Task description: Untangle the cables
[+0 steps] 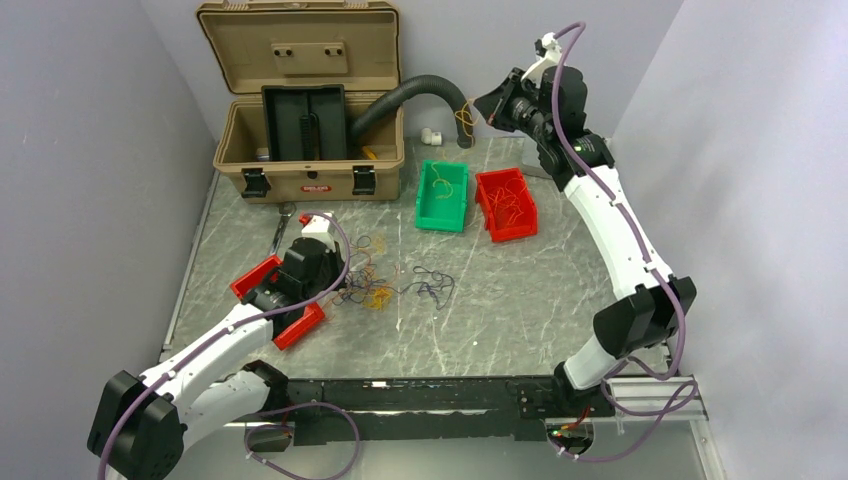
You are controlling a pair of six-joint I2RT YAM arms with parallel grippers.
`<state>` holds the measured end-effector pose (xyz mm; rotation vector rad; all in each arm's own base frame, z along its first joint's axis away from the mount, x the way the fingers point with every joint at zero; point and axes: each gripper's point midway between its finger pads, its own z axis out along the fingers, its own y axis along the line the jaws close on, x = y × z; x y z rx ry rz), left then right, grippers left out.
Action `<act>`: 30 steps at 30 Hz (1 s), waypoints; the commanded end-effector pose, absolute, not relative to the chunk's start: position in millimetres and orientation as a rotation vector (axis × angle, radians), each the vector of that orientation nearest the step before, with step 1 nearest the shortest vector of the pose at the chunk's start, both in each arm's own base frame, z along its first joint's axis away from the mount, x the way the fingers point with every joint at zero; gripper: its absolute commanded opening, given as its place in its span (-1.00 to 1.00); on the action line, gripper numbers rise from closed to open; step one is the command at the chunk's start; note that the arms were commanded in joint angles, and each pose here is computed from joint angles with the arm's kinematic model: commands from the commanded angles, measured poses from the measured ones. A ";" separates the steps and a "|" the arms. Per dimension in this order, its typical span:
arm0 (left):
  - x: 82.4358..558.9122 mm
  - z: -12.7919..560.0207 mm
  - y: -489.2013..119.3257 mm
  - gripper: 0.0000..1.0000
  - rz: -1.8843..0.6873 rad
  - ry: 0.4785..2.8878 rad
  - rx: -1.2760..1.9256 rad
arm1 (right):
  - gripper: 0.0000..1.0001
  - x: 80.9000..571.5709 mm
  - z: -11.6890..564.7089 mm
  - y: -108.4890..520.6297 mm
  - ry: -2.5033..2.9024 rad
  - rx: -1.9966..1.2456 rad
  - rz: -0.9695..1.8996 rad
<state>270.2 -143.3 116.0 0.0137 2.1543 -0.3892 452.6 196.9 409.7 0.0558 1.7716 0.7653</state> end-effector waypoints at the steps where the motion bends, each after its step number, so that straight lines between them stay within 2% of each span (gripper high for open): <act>1: 276.9 134.1 -145.7 -1.00 -0.399 2.097 0.018 | -1.00 463.8 402.3 200.3 1.763 0.015 0.706; 6: 276.6 134.3 -145.5 -1.00 -0.400 2.095 0.018 | -1.00 468.8 350.6 215.2 1.875 -0.032 0.677; 16: 273.8 132.5 -151.8 -1.00 -0.436 2.100 0.045 | -1.00 470.6 174.9 232.7 2.202 -0.073 0.550; 24: 274.4 135.9 -153.6 -1.00 -0.433 2.099 0.063 | -1.00 501.0 116.6 245.3 2.307 -0.099 0.334; 30: 272.8 140.1 -158.2 -1.00 -0.454 2.091 0.105 | -1.00 527.4 112.8 239.8 2.289 -0.080 0.216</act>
